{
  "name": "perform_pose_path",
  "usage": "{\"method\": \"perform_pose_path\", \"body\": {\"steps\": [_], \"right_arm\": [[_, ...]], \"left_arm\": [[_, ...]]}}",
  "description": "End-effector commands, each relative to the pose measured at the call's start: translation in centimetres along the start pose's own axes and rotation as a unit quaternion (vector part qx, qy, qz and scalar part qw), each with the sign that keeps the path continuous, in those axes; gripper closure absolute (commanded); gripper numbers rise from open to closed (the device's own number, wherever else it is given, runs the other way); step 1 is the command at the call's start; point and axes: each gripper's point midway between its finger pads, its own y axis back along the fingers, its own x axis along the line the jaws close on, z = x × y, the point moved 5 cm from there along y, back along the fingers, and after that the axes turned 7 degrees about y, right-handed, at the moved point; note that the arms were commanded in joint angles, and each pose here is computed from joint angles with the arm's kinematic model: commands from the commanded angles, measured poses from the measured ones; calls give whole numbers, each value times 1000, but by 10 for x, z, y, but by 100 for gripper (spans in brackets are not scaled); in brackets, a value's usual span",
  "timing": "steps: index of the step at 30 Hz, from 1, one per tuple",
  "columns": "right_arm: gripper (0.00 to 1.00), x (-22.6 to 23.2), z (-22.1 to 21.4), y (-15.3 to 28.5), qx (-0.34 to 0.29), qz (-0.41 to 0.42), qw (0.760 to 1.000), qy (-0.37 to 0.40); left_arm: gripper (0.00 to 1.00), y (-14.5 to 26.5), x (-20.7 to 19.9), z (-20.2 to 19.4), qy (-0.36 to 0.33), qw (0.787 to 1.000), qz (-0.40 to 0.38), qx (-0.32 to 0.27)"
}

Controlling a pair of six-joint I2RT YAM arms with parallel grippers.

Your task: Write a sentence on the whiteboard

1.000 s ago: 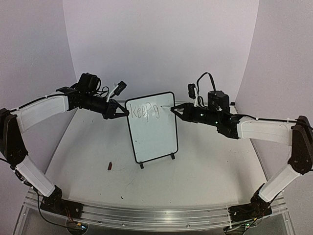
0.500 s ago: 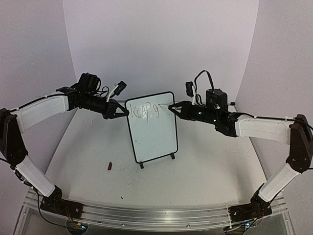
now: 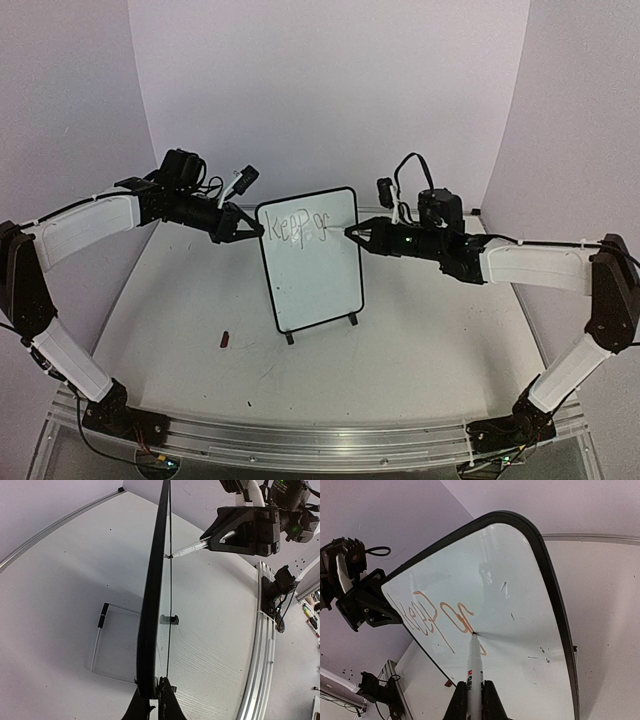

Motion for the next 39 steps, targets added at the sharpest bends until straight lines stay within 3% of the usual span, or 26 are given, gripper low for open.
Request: {"method": "perform_pose_path", "body": {"steps": [1, 12, 27, 39], "right_arm": [[100, -2, 8, 10, -22, -30, 999, 9], [100, 11, 36, 14, -51, -22, 998, 26], [100, 26, 36, 24, -57, 24, 998, 27], [100, 5, 25, 32, -69, -38, 997, 11]], "left_arm": [[100, -8, 2, -15, -12, 999, 19, 36], [100, -8, 0, -15, -14, 999, 17, 36], [100, -8, 0, -14, -15, 999, 19, 36], [100, -8, 0, -15, -15, 999, 19, 38]]}}
